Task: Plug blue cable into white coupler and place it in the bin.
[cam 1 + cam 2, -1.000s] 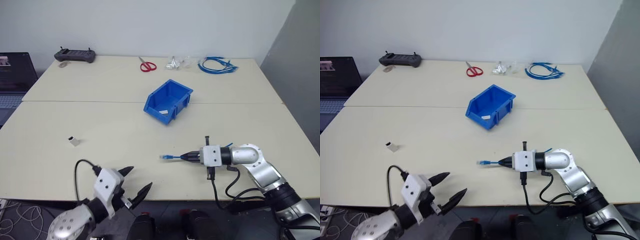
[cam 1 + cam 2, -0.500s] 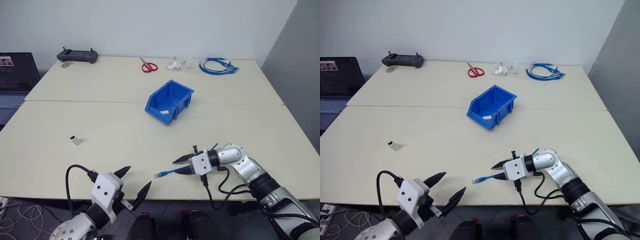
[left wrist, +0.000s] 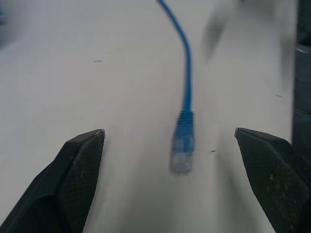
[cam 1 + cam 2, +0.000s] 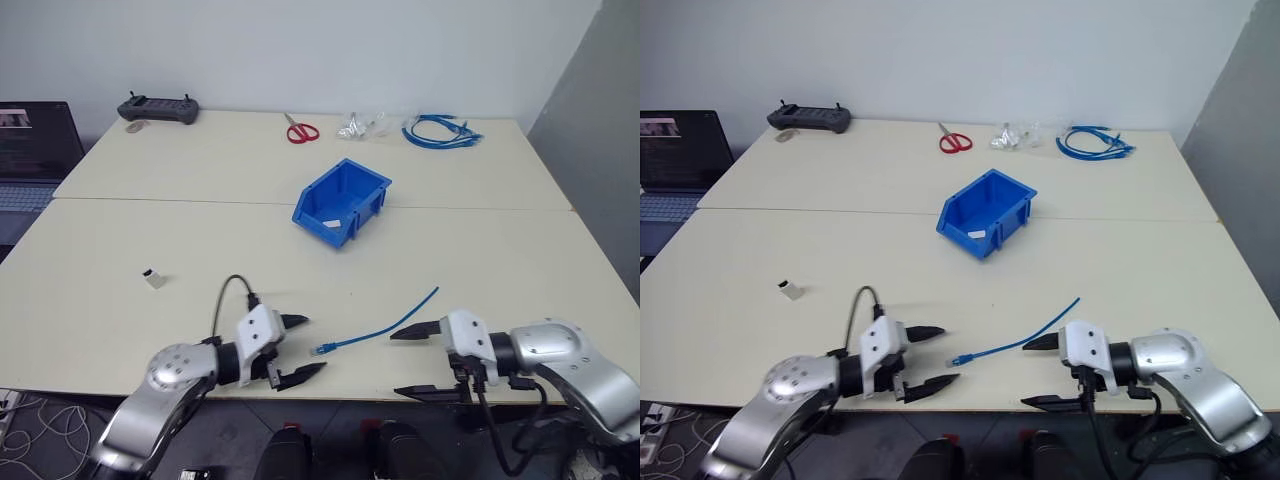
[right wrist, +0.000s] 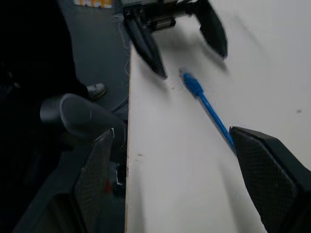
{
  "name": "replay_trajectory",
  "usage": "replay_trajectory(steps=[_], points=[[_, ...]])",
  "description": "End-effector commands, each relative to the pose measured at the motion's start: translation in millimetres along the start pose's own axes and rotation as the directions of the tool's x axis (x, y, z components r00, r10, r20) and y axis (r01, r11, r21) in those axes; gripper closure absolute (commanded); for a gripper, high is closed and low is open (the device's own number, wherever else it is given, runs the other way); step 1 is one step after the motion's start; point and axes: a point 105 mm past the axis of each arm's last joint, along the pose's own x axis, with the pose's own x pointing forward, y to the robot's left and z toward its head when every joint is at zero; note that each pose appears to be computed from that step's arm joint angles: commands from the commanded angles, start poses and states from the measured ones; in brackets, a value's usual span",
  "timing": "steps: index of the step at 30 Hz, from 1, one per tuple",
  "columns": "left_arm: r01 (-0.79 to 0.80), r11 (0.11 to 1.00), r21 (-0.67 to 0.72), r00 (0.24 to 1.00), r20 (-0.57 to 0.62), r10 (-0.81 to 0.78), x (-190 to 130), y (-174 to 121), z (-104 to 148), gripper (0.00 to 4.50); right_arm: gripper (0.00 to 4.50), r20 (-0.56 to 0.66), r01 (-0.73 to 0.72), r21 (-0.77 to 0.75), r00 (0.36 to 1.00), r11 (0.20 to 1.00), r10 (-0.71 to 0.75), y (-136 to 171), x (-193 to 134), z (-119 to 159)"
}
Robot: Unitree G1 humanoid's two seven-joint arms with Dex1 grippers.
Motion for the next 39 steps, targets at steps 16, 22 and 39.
replay_trajectory(steps=[16,22,39], points=[[0.194,0.981,0.018,0.975,-0.118,-0.19,-9.8,-18.9,-44.6,2.64,0.44,-0.011,0.213,0.026,0.977,0.977,-0.213,-17.1,-15.4,0.1],[0.186,0.982,0.022,0.978,-0.097,-0.183,3.6,-16.2,-42.2,3.97,0.44,-0.01,0.217,0.024,0.976,0.976,-0.217,-24.2,-15.6,0.0],[0.156,0.953,-0.259,0.97,0.225,-0.097,-13.5,-2.2,61.5,4.33,0.44,0.1,-0.007,0.585,0.993,0.811,-0.063,0.8,-14.2,6.2]])
